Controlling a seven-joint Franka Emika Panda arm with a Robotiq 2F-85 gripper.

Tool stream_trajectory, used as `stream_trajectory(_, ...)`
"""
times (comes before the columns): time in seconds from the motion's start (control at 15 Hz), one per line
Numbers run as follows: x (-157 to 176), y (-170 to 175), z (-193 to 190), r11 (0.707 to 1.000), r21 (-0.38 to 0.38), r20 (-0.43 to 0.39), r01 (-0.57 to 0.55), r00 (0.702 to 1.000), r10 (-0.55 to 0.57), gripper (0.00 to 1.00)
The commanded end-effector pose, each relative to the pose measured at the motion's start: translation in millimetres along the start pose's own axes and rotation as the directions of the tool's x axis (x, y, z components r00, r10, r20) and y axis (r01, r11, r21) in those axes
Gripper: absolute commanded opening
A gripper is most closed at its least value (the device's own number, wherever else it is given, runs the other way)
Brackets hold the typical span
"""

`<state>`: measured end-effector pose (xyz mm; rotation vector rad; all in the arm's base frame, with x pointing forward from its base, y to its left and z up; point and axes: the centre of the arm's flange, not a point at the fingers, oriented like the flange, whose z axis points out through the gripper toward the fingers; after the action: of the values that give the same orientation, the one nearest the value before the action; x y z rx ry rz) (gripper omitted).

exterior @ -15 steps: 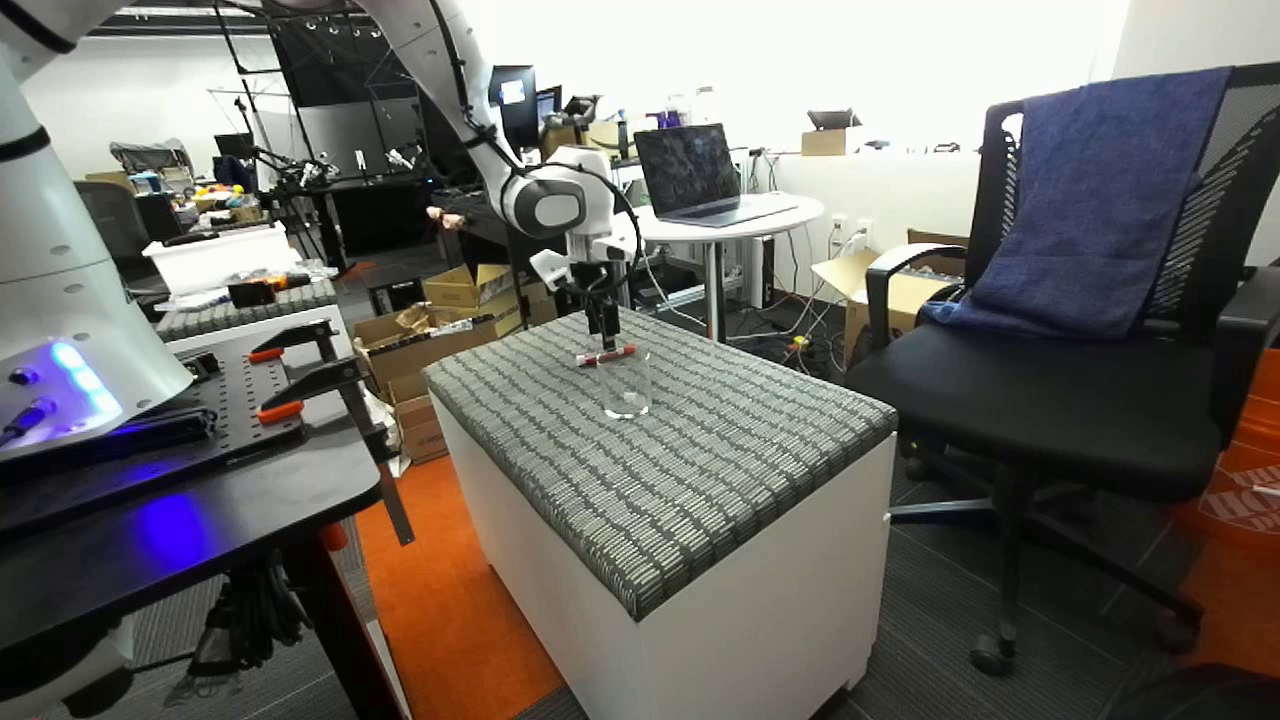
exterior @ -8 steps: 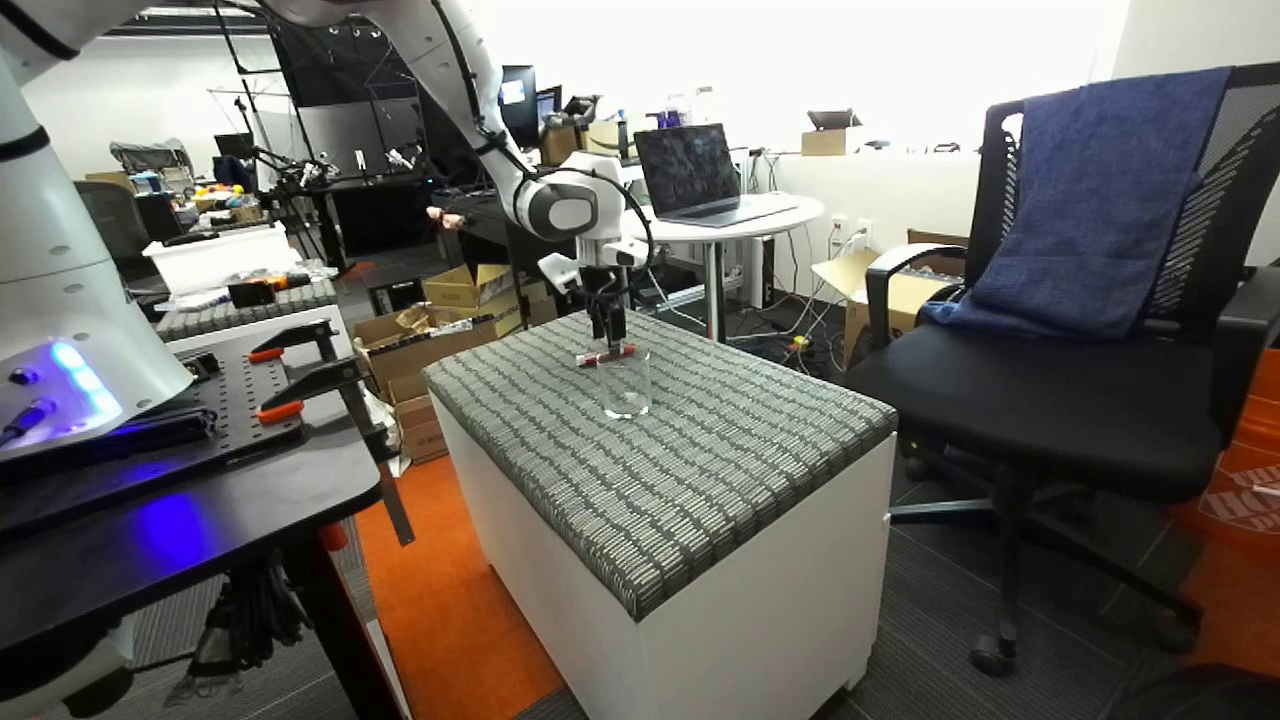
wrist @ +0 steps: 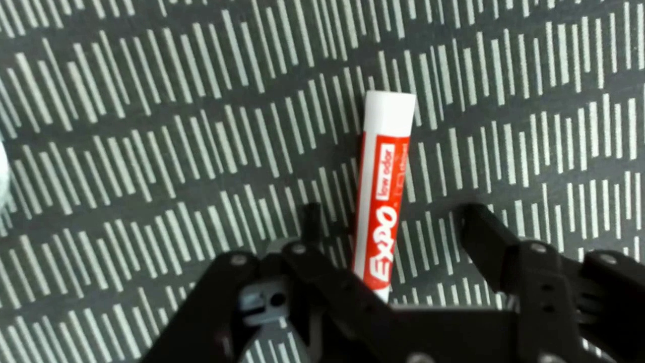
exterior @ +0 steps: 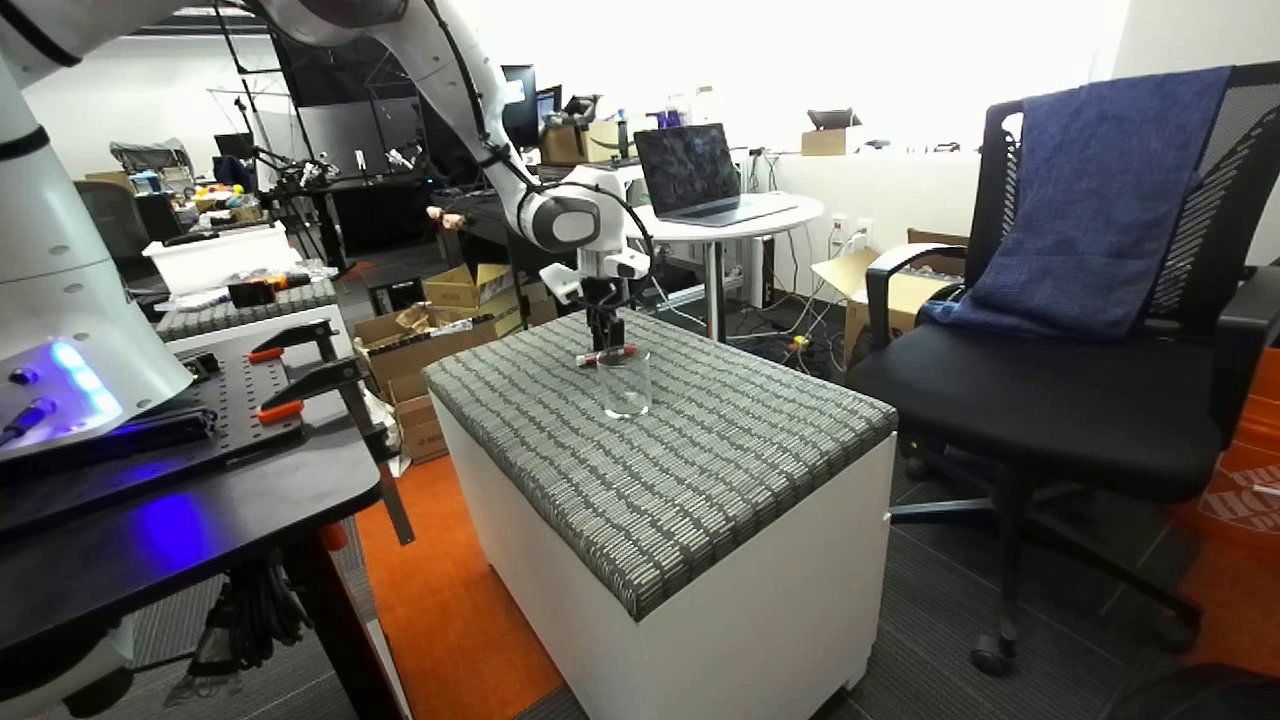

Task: Take the marker from the table and put it in the glass cup

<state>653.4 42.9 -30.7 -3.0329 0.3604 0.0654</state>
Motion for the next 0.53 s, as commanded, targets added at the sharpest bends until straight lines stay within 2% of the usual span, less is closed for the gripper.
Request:
stream_trajectory(0.0, 9.1, -1.3, 1.3, 1.0, -0.002, 0.021, -0.009, 1.0, 0.01, 0.41)
stream_trajectory(0.33, 7.2, -0.2, -8.4, 1.0, -0.014, 0.004, -0.018, 1.0, 0.018, 0.05)
stream_trajectory(0.4, 5.1, -0.4, -11.1, 1.0, -0.019, -0.002, -0.021, 1.0, 0.021, 0.0)
stream_trajectory(0.47, 1.9, -0.8, -14.4, 0.999, -0.028, -0.011, -0.027, 1.0, 0.026, 0.04)
